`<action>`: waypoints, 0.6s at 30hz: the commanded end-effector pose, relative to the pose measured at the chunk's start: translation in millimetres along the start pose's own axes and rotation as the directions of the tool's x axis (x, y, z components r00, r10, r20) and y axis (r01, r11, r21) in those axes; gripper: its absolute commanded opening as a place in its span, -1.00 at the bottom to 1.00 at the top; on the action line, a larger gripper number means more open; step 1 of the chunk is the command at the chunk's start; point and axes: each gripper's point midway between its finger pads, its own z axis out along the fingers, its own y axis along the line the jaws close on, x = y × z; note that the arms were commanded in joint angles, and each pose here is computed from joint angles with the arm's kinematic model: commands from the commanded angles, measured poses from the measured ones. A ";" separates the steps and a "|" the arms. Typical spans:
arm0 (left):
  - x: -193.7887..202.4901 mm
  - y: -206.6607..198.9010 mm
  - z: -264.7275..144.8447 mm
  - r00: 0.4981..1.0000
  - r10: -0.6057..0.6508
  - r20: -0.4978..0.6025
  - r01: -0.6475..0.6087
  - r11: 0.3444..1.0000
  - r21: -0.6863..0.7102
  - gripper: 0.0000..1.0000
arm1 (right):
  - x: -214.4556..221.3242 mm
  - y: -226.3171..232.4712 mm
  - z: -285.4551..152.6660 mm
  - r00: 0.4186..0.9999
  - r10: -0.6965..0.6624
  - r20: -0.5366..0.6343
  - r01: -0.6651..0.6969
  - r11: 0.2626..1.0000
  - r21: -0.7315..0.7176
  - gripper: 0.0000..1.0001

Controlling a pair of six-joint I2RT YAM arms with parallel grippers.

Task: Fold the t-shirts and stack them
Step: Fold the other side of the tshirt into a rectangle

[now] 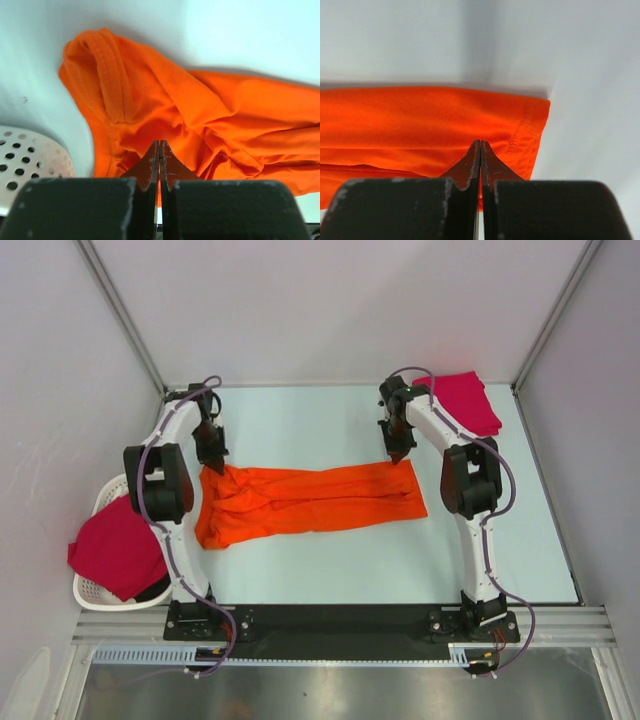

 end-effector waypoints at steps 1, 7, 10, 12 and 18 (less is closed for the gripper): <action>-6.5 -2.9 3.1 1.000 0.013 -0.003 -0.013 1.000 0.006 -1.00 | 9.4 -2.7 15.7 0.999 0.014 -0.046 -0.015 1.000 -0.014 -1.00; -9.6 -5.9 21.5 0.999 0.020 -0.040 -0.021 1.000 -0.012 -1.00 | 19.2 -1.1 33.5 0.994 0.025 -0.103 -0.029 0.999 -0.040 -1.00; -11.7 -8.6 28.8 0.998 0.032 -0.049 -0.033 0.999 -0.026 -1.00 | 20.9 -1.1 40.0 0.993 0.025 -0.117 -0.029 0.999 -0.038 -1.00; -10.4 -8.3 40.4 0.997 0.034 -0.074 -0.037 0.999 -0.038 -1.00 | 23.3 -2.5 46.6 0.991 0.026 -0.130 -0.031 0.999 -0.032 -1.00; -9.6 -21.8 61.3 0.993 0.050 -0.110 -0.056 0.997 -0.055 -1.00 | 26.4 -6.5 63.5 0.989 0.026 -0.147 -0.027 1.000 -0.006 -1.00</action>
